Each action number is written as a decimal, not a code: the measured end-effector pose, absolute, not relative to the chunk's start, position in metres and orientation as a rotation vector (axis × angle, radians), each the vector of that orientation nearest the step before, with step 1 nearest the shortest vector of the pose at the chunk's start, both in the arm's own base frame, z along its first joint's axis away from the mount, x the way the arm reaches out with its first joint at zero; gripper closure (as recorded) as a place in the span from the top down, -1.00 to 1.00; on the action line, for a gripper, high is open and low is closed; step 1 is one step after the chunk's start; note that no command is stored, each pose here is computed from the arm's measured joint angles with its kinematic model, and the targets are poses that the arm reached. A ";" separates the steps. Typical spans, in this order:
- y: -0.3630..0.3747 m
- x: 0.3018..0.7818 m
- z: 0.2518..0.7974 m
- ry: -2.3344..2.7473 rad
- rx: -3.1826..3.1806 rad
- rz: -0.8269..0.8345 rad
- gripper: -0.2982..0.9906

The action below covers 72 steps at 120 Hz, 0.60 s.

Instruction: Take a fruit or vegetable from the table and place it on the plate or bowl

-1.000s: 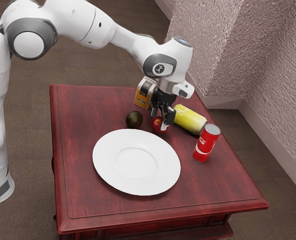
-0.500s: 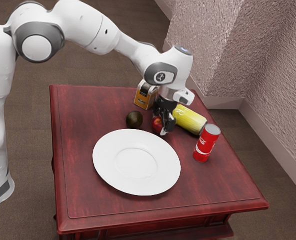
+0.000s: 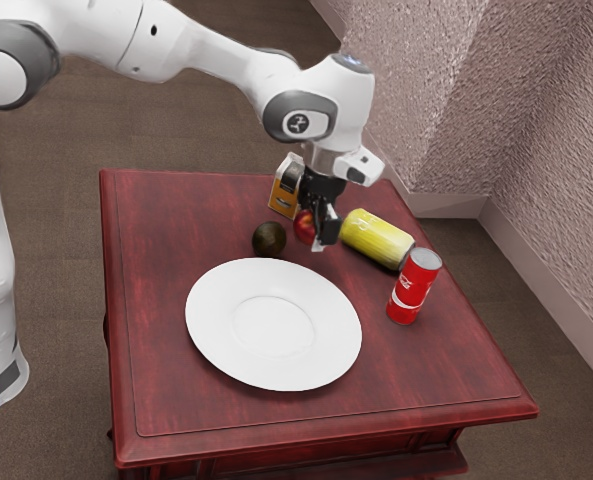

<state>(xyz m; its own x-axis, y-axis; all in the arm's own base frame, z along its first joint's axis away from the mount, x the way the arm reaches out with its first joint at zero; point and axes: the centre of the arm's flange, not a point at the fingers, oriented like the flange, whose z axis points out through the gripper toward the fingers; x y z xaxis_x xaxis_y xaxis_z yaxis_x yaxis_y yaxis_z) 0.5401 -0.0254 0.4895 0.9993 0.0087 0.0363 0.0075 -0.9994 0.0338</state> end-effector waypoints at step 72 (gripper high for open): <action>-0.110 0.519 0.484 -0.247 3.105 0.022 0.44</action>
